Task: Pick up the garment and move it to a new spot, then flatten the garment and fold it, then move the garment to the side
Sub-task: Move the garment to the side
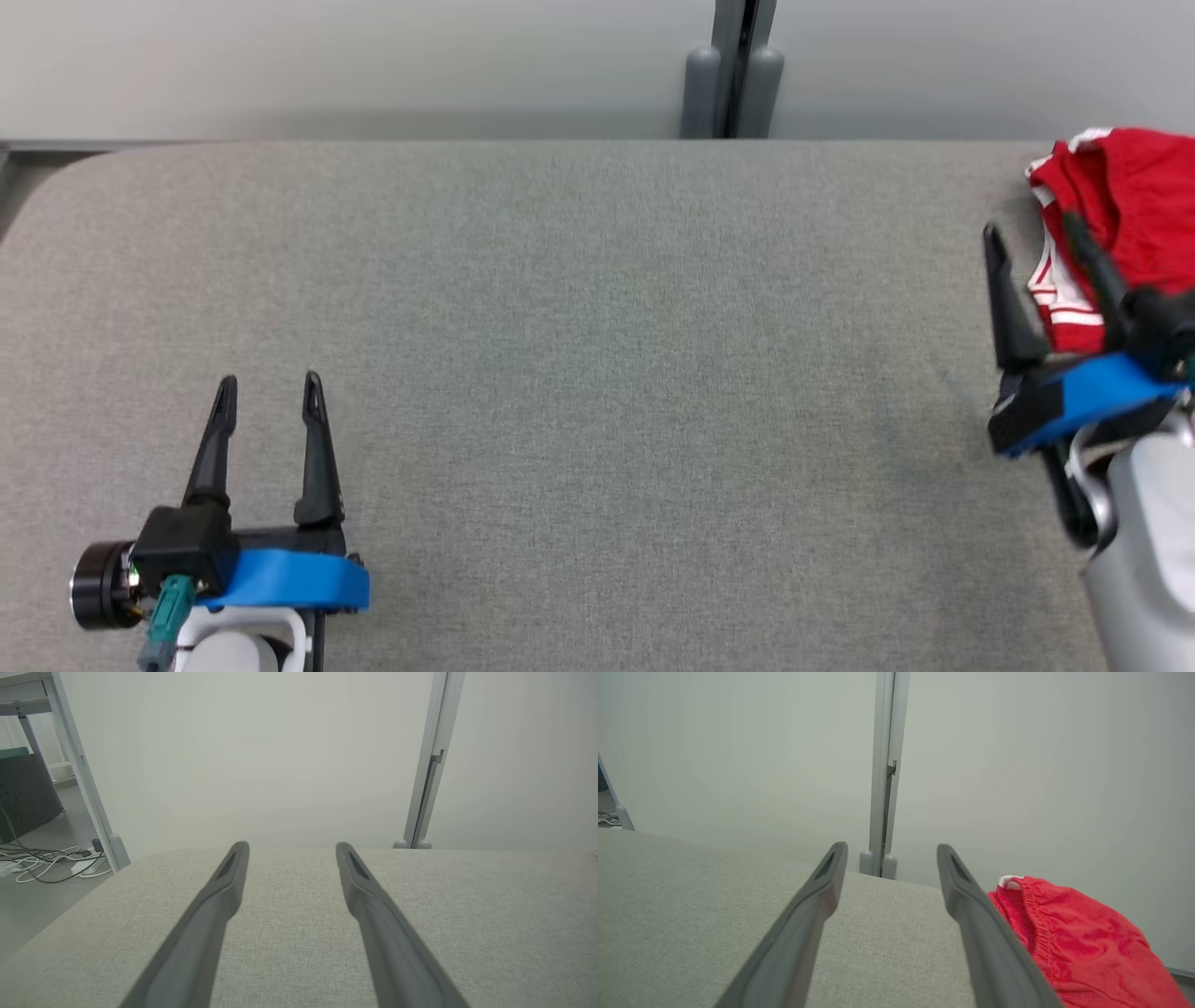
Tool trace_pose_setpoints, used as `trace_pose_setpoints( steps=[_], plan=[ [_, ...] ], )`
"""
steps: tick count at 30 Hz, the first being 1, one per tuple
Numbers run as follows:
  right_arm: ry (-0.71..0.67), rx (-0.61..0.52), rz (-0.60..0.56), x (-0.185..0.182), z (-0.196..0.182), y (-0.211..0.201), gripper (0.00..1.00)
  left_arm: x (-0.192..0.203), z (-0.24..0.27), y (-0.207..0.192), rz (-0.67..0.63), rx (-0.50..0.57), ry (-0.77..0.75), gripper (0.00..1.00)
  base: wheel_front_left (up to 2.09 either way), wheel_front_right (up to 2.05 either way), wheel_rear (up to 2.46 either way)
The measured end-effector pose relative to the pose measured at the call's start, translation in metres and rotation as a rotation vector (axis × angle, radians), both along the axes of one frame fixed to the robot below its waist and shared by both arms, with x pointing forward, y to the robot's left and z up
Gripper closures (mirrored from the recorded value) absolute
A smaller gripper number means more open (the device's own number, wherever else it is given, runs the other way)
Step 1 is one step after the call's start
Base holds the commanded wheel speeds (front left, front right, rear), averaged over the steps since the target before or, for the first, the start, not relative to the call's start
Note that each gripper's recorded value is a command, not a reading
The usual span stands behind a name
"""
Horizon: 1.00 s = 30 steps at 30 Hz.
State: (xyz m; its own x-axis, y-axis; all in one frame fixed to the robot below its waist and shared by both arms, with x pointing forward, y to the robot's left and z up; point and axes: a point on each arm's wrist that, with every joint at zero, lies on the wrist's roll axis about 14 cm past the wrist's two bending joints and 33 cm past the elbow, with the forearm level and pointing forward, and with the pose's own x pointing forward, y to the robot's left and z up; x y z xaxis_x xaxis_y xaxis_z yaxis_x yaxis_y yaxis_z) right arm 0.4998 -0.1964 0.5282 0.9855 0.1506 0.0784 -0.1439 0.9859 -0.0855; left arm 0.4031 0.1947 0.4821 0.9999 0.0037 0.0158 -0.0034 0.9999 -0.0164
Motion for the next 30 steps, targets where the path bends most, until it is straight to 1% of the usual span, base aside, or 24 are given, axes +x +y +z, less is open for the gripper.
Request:
trace_pose_setpoints(
  steps=[8,15,23,30],
  plan=[
    [0.033,0.097,-0.013,-0.048,-0.018,0.012,0.0,-0.02,0.004,0.002,0.009,0.0,-0.005,0.0,0.0,0.0,0.0],
    [0.033,0.13,-0.051,-0.079,-0.019,0.011,0.0,-0.024,0.01,-0.003,-0.009,0.003,-0.022,0.0,0.0,0.0,0.0],
    [0.02,0.143,-0.073,-0.1,-0.009,0.013,0.0,-0.028,0.011,-0.005,-0.018,0.006,-0.026,0.0,0.0,0.0,0.0],
    [0.049,0.141,-0.084,-0.11,-0.01,0.012,0.0,-0.032,0.011,-0.008,-0.028,0.005,-0.023,0.0,0.0,0.0,0.0]
  ],
)
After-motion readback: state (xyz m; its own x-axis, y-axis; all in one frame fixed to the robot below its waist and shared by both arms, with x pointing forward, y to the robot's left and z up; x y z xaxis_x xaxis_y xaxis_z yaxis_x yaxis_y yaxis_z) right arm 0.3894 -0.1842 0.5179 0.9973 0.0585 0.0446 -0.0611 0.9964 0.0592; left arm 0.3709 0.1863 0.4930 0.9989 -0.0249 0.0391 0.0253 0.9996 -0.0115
